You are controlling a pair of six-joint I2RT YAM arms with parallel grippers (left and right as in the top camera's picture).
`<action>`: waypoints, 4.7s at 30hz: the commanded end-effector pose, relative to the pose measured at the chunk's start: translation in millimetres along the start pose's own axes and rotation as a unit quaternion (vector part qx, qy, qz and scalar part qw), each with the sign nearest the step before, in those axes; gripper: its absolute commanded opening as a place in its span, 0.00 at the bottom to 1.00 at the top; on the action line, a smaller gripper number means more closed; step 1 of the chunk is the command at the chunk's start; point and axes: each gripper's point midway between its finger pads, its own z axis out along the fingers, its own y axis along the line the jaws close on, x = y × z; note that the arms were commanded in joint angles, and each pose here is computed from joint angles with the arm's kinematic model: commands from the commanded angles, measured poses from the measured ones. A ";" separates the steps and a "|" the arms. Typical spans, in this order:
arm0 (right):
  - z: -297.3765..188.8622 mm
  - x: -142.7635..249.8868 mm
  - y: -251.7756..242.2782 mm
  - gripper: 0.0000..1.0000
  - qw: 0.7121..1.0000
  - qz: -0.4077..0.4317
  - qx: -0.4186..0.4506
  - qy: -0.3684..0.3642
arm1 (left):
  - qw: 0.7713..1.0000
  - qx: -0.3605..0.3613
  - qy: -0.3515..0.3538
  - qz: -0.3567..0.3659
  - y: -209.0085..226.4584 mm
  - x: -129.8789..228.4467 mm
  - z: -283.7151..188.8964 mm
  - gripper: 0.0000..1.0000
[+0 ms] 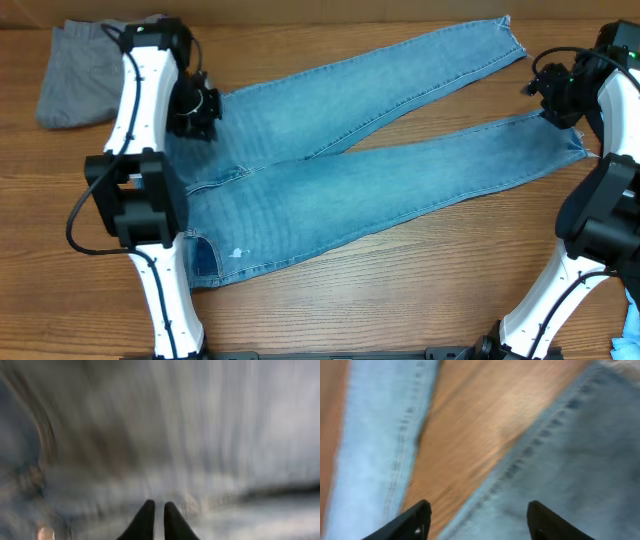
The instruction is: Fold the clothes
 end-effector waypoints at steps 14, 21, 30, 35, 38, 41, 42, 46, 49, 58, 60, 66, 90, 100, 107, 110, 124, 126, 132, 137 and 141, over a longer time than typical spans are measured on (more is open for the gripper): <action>25.2 35.1 147.2 0.55 0.971 -0.159 -0.176 0.000 | 0.983 0.035 -0.163 -0.078 64.0 -84.2 -13.0 0.06; 51.4 18.0 132.4 0.32 0.985 -0.112 -0.127 -0.029 | 0.974 0.140 -0.175 -0.034 54.3 -88.7 -27.6 0.04; 111.3 -1.3 127.9 0.29 0.983 -0.097 -0.147 -0.057 | 0.969 0.145 -0.199 0.003 27.1 -88.8 -75.1 0.08; 137.7 -7.8 95.4 0.28 0.993 -0.058 -0.077 -0.073 | 0.962 0.146 -0.227 0.031 3.2 -90.1 -106.1 0.11; 144.8 -12.2 48.6 0.28 0.994 -0.037 0.041 -0.097 | 0.960 0.146 -0.236 0.047 -9.7 -91.2 -111.9 0.13; 145.7 -12.6 -1.2 0.25 0.985 -0.019 0.142 -0.101 | 0.960 0.148 -0.231 0.057 -21.4 -88.3 -109.6 0.14; 145.1 -12.1 -12.7 0.24 0.983 -0.013 0.155 -0.095 | 0.960 0.148 -0.229 0.059 -24.3 -87.2 -108.8 0.14; 136.0 -17.3 -56.8 0.22 0.978 0.021 0.190 -0.080 | 0.961 0.143 -0.228 0.068 -33.1 -86.2 -106.7 0.15; 126.1 -25.9 -78.6 0.20 0.977 0.045 0.195 -0.078 | 0.962 0.137 -0.223 0.071 -36.8 -83.6 -104.2 0.16; 116.8 -31.4 24.0 0.57 0.998 -0.040 -0.046 -0.029 | 0.966 0.137 -0.206 0.070 -40.0 -75.6 -99.8 0.22; 124.1 -25.1 36.4 0.61 0.997 -0.047 -0.051 -0.028 | 0.967 0.137 -0.203 0.069 -39.7 -74.5 -99.2 0.22; 164.8 0.5 55.8 0.65 0.997 -0.042 -0.057 -0.009 | 0.969 0.137 -0.195 0.067 -39.1 -71.0 -97.6 0.22; 100.3 -107.1 -0.9 0.04 0.984 0.127 -0.054 -0.115 | 0.970 0.130 -0.183 0.090 -38.1 -62.0 -96.4 0.25; 85.9 -104.2 -1.7 0.51 0.984 0.127 -0.094 -0.084 | 0.982 0.086 -0.147 0.078 -26.6 -47.9 -83.2 0.22; 13.0 -104.4 53.7 0.51 0.982 0.054 -0.146 -0.106 | 0.985 0.049 -0.131 0.101 -39.2 -52.6 -38.2 0.04; -23.1 -95.1 77.3 0.51 0.981 0.034 -0.154 -0.112 | 0.986 0.030 -0.125 0.103 -41.1 -54.6 -9.2 0.04; -64.5 -48.3 96.5 0.52 0.989 0.024 -0.129 -0.069 | 0.985 -0.054 -0.162 0.008 14.2 -94.0 83.9 0.04; -63.8 -46.9 96.7 0.51 0.989 0.013 -0.127 -0.068 | 0.985 -0.067 -0.159 -0.001 21.4 -97.7 100.6 0.04; -58.3 -40.1 111.5 0.52 0.990 -0.020 -0.121 -0.073 | 0.979 -0.058 -0.191 -0.032 31.3 -124.5 131.7 0.04; -50.5 -32.4 121.9 0.52 0.992 -0.035 -0.095 -0.081 | 0.962 -0.018 -0.267 -0.060 48.5 -170.3 87.3 0.04; -47.9 -29.2 122.9 0.55 0.992 -0.049 -0.081 -0.083 | 0.942 0.034 -0.327 -0.060 51.7 -202.1 25.1 0.04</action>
